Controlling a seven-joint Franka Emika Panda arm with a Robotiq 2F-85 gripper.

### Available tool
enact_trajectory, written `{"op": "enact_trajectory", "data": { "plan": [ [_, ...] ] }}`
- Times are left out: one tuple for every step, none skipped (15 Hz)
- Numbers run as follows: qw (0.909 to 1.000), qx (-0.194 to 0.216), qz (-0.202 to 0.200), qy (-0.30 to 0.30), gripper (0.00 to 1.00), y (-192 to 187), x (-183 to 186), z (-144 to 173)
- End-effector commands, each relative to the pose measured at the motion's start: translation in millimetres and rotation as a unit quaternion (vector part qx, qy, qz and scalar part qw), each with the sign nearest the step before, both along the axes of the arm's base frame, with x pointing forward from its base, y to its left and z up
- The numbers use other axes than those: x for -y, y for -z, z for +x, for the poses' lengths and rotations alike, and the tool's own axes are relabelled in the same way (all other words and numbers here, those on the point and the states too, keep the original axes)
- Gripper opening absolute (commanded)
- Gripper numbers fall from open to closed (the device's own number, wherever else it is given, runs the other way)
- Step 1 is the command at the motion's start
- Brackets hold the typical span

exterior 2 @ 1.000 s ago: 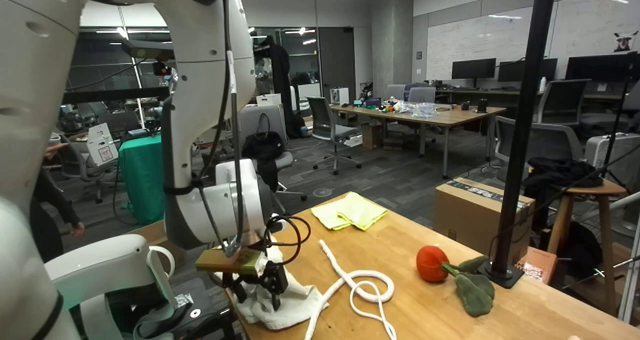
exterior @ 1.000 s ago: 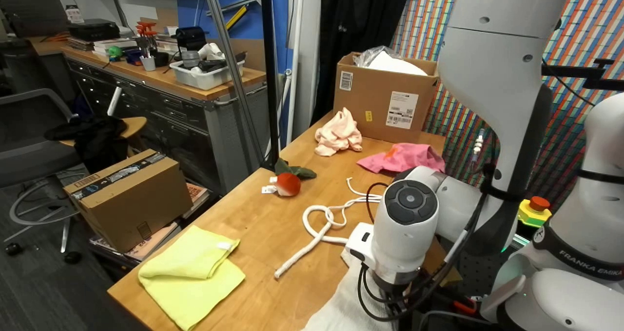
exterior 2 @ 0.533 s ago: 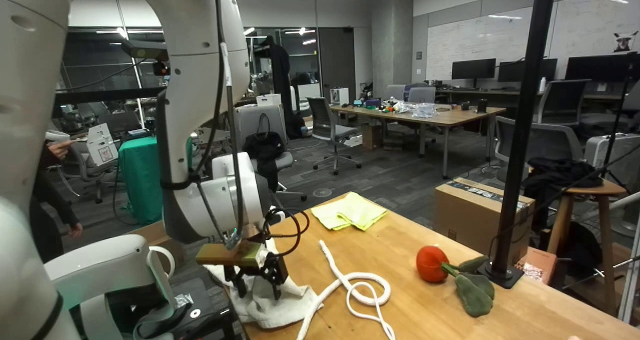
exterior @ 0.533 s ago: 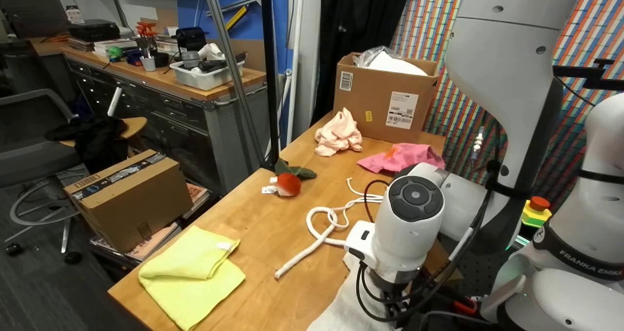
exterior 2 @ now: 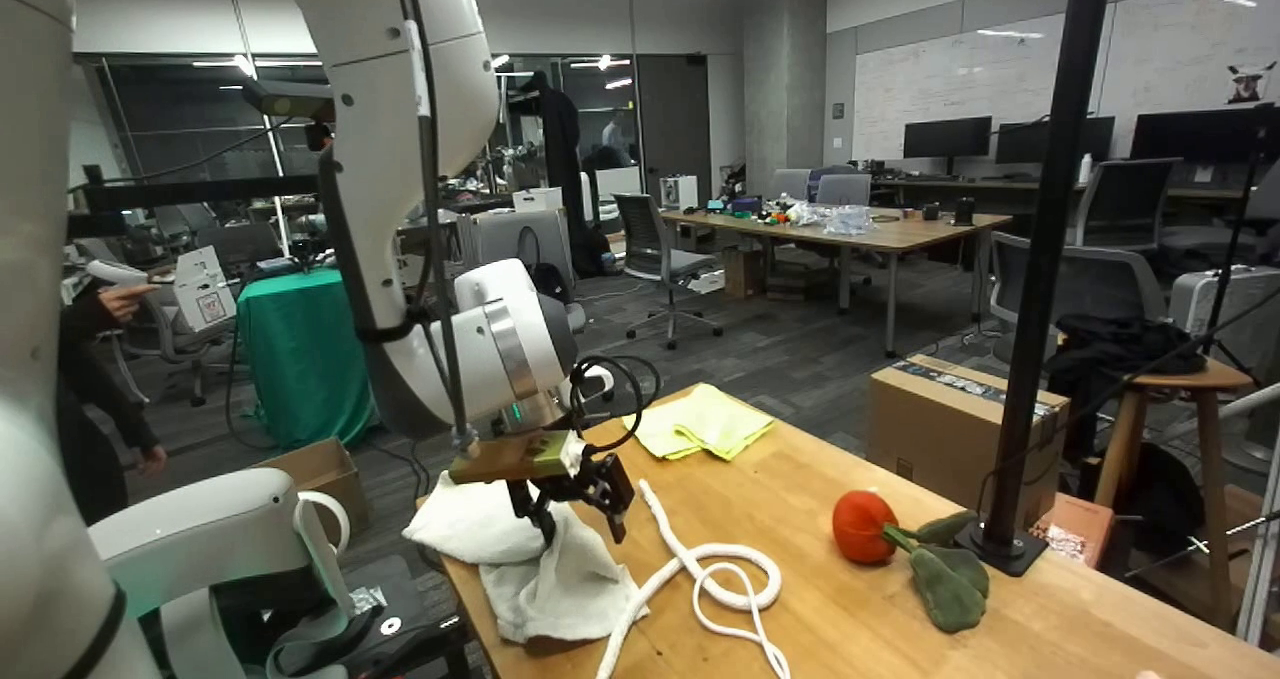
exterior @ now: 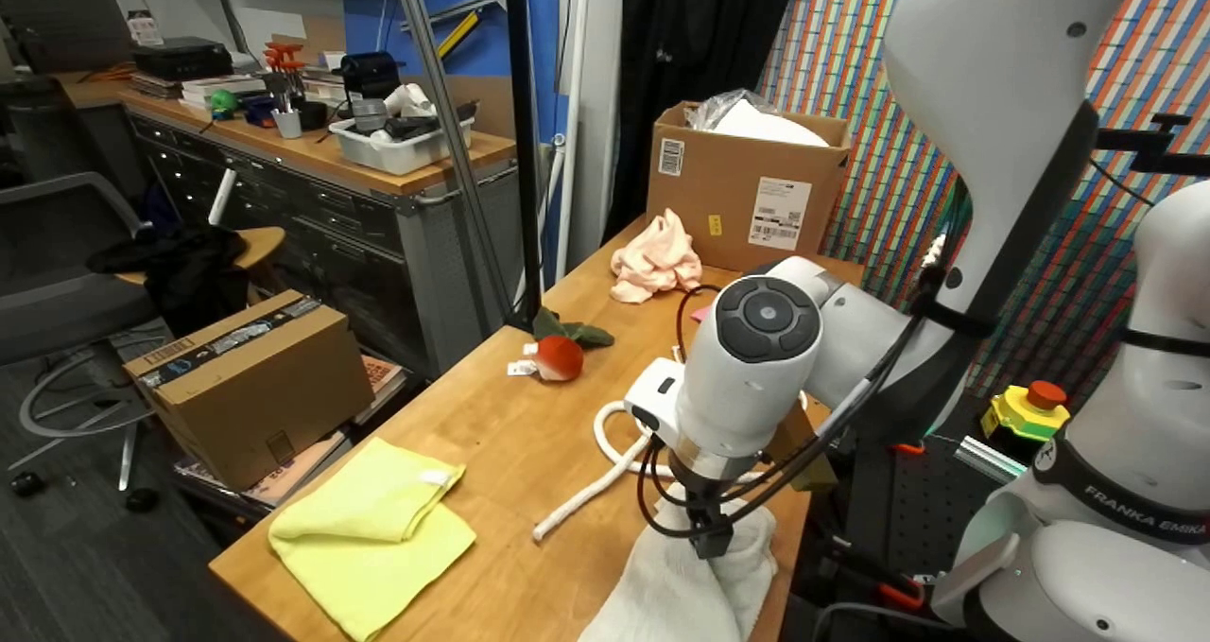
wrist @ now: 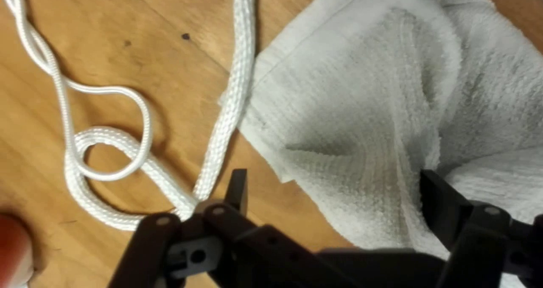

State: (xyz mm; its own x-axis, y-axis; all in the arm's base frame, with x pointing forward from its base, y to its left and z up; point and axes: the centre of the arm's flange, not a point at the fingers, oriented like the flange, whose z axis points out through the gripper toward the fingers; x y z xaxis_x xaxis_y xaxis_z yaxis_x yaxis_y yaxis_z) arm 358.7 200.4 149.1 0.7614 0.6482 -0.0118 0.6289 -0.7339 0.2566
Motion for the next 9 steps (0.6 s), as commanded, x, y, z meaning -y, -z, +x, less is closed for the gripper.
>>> {"op": "enact_trajectory", "data": {
  "plan": [
    [0.9996, 0.021, -0.019, 0.010, 1.00, -12.3, 8.2, 15.9],
    [0.9995, 0.019, -0.021, 0.013, 1.00, -13.8, 10.5, 19.1],
    [0.9993, 0.022, -0.024, 0.017, 1.00, -14.8, 12.2, 22.2],
    [0.9992, 0.021, -0.026, 0.021, 1.00, -17.0, 14.3, 24.6],
    [0.9992, 0.018, -0.027, 0.023, 1.00, -18.9, 16.0, 26.2],
    [0.9992, 0.000, -0.029, 0.027, 1.00, -22.8, 18.2, 27.4],
    [0.9986, -0.028, -0.034, 0.031, 1.00, -24.9, 20.3, 28.0],
    [0.9970, -0.058, -0.036, 0.036, 1.00, -24.8, 22.9, 28.6],
    [0.9940, -0.096, -0.036, 0.038, 1.00, -24.7, 25.6, 28.3]
  ]
}}
